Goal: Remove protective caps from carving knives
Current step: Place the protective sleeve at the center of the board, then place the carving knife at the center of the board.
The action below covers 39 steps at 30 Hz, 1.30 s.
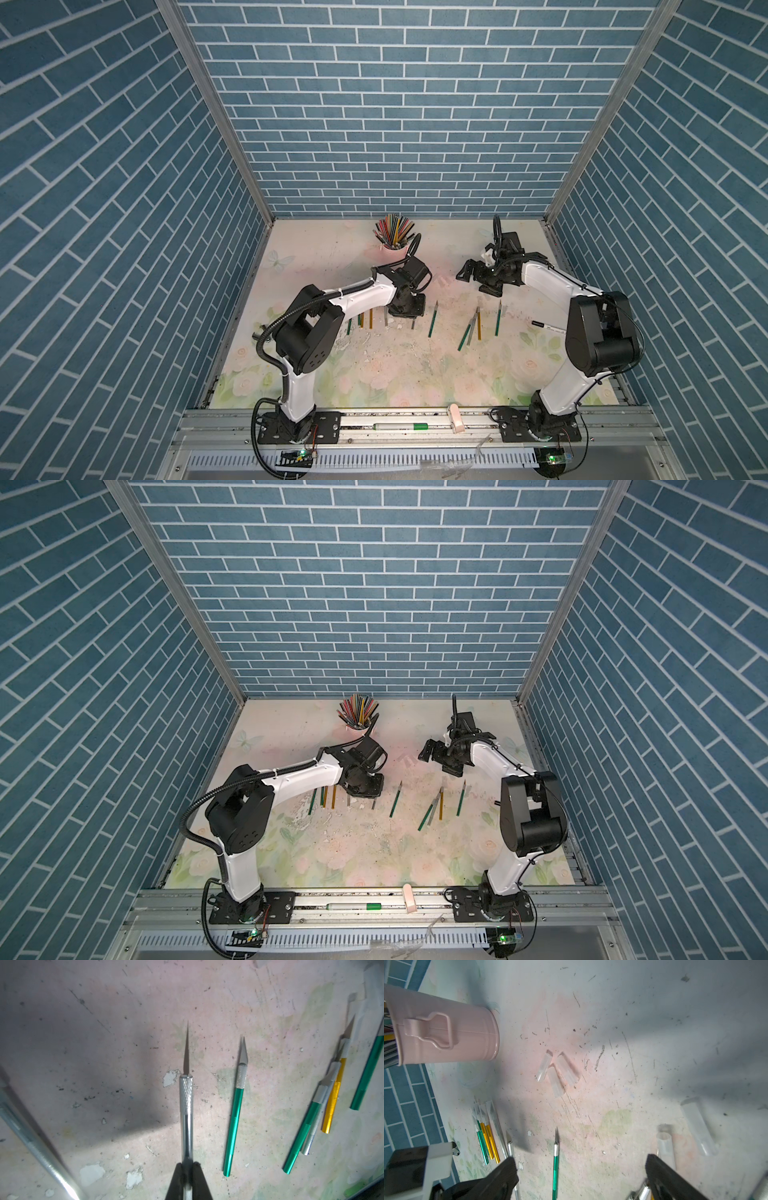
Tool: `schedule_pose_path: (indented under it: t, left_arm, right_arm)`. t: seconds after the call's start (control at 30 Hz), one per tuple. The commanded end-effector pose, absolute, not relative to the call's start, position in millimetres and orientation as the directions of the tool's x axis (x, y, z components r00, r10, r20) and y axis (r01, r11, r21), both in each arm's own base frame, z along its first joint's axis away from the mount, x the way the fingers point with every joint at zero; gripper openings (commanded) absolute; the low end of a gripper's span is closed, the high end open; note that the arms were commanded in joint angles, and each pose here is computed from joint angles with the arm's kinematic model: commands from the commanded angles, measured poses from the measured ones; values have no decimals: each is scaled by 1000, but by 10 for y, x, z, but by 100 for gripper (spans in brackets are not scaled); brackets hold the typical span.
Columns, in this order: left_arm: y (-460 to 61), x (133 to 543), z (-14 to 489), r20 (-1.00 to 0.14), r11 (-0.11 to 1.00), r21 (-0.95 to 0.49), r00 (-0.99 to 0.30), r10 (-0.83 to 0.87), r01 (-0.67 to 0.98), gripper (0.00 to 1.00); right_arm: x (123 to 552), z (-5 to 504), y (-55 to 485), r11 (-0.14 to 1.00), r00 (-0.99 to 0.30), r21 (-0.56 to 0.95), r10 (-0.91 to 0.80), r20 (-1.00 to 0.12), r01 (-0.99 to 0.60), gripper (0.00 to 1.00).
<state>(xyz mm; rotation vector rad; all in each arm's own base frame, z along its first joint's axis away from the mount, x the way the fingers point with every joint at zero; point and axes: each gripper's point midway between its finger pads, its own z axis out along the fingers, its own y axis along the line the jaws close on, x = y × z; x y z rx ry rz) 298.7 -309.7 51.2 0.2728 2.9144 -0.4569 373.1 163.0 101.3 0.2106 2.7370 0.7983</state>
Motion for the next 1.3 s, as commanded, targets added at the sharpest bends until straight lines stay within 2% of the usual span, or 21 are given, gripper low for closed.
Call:
schedule_pose_path:
  t: [0.0,0.67,0.97,1.13,1.2,1.27]
  left_arm:
    - [-3048,3080,472,-197,957,-238,-973,123,169,6]
    - [-3086,3044,164,-147,974,-202,-987,69,98,12]
    - [-3097,3059,154,-142,978,-192,-988,53,80,23]
    - [-3090,3098,282,-165,979,-185,-985,54,85,26]
    - [-3097,3127,392,-188,977,-191,-980,58,95,31]
    - [-3102,3163,514,-214,975,-192,-975,65,108,40]
  right_arm:
    - [3646,1128,1660,815,-948,579,211,-240,35,98]
    - [3419,1049,1660,794,-954,607,202,-223,26,97]
    - [3413,1076,1681,785,-955,619,198,-219,21,97]
    - [3414,1121,1691,780,-955,625,199,-219,19,96]
    - [3423,1152,1687,785,-955,620,196,-223,16,97]
    - [3441,1188,1673,789,-953,614,196,-229,15,97]
